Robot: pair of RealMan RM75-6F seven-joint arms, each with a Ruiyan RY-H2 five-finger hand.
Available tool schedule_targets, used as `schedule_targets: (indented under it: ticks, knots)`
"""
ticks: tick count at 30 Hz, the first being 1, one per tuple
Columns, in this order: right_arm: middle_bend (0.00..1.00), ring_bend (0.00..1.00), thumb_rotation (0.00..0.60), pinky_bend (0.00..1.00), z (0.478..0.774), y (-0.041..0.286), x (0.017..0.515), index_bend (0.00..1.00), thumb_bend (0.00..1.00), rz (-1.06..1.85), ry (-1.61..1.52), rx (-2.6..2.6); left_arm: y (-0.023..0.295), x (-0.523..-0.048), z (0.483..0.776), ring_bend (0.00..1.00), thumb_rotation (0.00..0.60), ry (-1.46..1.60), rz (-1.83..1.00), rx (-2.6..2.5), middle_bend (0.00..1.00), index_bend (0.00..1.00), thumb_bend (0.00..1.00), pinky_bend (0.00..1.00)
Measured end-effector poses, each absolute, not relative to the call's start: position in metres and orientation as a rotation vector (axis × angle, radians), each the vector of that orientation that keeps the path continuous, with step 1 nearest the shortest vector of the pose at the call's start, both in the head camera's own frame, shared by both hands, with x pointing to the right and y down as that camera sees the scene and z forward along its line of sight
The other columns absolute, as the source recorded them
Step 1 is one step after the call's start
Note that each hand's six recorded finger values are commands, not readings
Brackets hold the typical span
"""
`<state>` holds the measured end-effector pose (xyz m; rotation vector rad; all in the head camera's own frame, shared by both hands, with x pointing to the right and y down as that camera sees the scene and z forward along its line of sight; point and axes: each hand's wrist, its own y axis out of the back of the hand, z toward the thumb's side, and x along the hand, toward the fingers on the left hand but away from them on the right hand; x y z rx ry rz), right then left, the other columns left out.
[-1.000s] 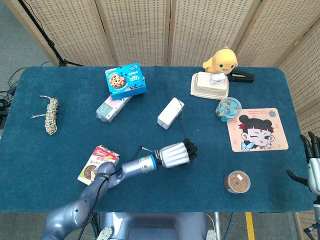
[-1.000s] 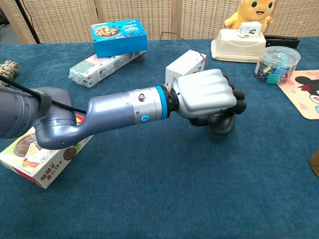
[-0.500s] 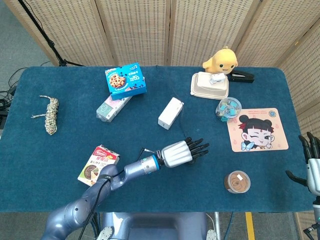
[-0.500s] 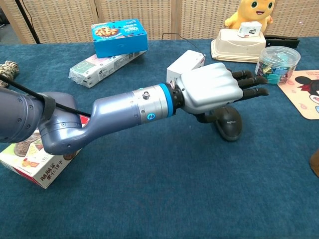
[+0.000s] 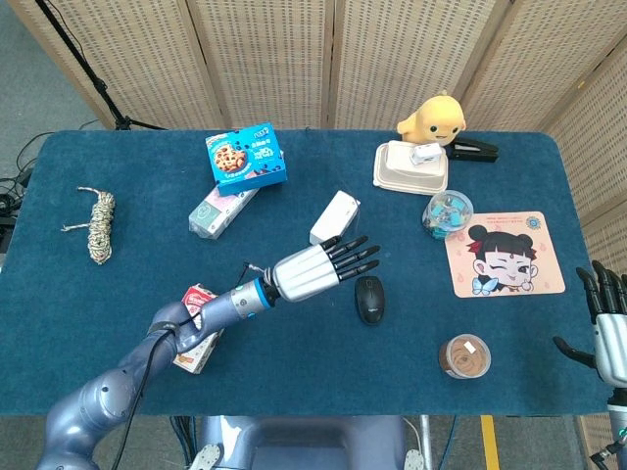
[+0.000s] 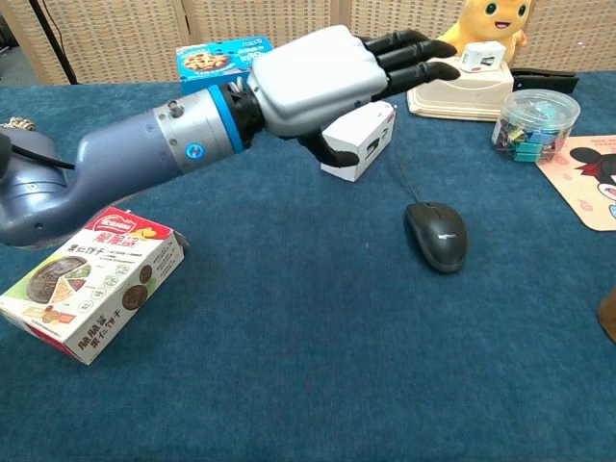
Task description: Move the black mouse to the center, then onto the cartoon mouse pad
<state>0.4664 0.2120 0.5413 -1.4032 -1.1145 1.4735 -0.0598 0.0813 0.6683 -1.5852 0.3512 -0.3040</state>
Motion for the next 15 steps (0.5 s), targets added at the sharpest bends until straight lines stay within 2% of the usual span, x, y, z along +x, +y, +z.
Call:
schedule_targets:
  ticks: [4,11,15]
  knots:
    - [0.0,0.0,0.6,0.0,0.543,0.213,0.464,0.0,0.0,1.474,-1.102,-1.402,0.071,-0.097,0.658,0.0,0.6,0.393,-0.329,-1.617,0.0,0.0,0.11,0.23]
    - [0.0,0.0,0.6,0.0,0.549,0.213,0.461,0.0,0.0,1.493,-1.086,-1.399,0.064,-0.168,0.628,0.0,0.6,0.491,-0.424,-1.693,0.0,0.0,0.1,0.15]
    - [0.0,0.0,0.6,0.0,0.554,0.211,0.46,0.0,0.0,1.518,-1.096,-1.387,0.065,-0.223,0.607,0.0,0.6,0.575,-0.545,-1.723,0.0,0.0,0.1,0.12]
